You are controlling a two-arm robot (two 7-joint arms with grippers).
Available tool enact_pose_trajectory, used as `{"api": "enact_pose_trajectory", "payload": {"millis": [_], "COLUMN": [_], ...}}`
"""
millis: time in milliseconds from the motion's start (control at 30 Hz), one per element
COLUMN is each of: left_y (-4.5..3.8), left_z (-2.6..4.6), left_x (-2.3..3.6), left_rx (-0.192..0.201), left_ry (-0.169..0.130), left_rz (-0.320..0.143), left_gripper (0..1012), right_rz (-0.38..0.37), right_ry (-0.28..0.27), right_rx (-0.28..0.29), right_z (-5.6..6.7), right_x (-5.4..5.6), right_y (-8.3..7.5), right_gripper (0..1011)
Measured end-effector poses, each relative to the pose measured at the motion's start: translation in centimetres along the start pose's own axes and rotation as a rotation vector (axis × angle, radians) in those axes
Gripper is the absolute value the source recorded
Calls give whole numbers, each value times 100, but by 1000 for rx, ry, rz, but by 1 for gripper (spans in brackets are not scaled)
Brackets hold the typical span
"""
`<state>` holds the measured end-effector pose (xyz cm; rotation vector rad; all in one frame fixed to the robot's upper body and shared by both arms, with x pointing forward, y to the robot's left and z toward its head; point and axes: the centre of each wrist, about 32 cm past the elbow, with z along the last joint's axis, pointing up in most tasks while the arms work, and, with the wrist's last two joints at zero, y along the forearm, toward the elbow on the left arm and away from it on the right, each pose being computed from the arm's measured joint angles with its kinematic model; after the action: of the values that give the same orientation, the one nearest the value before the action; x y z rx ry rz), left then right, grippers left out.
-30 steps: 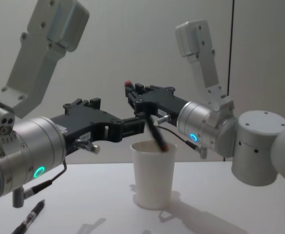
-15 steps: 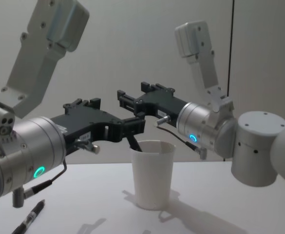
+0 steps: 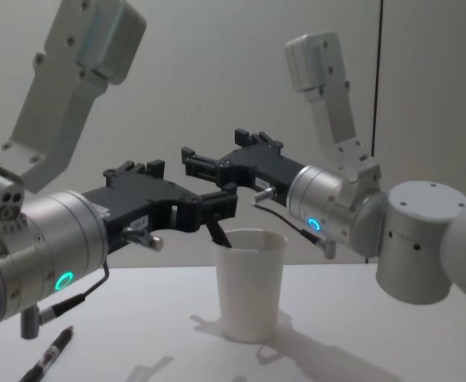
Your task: Place the pen into the pen holder.
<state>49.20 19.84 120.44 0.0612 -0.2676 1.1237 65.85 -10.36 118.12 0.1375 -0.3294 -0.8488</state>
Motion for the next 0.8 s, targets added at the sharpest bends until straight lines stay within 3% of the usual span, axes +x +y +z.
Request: {"api": "enact_pose_trajectory", "payload": {"millis": [367, 800], "left_y": [0, 0], "left_z": [0, 0], "left_x": [0, 0], "left_rx": [0, 0], "left_ry": [0, 0], "left_rz": [0, 0], "left_gripper": [1004, 1004], "right_rz": [-12, -82], "right_ry": [-3, -22], "right_rx": [20, 33], "right_z": [14, 103], "right_x": [-1, -10], "right_y": [-35, -270], "right_gripper": [1002, 1002]}}
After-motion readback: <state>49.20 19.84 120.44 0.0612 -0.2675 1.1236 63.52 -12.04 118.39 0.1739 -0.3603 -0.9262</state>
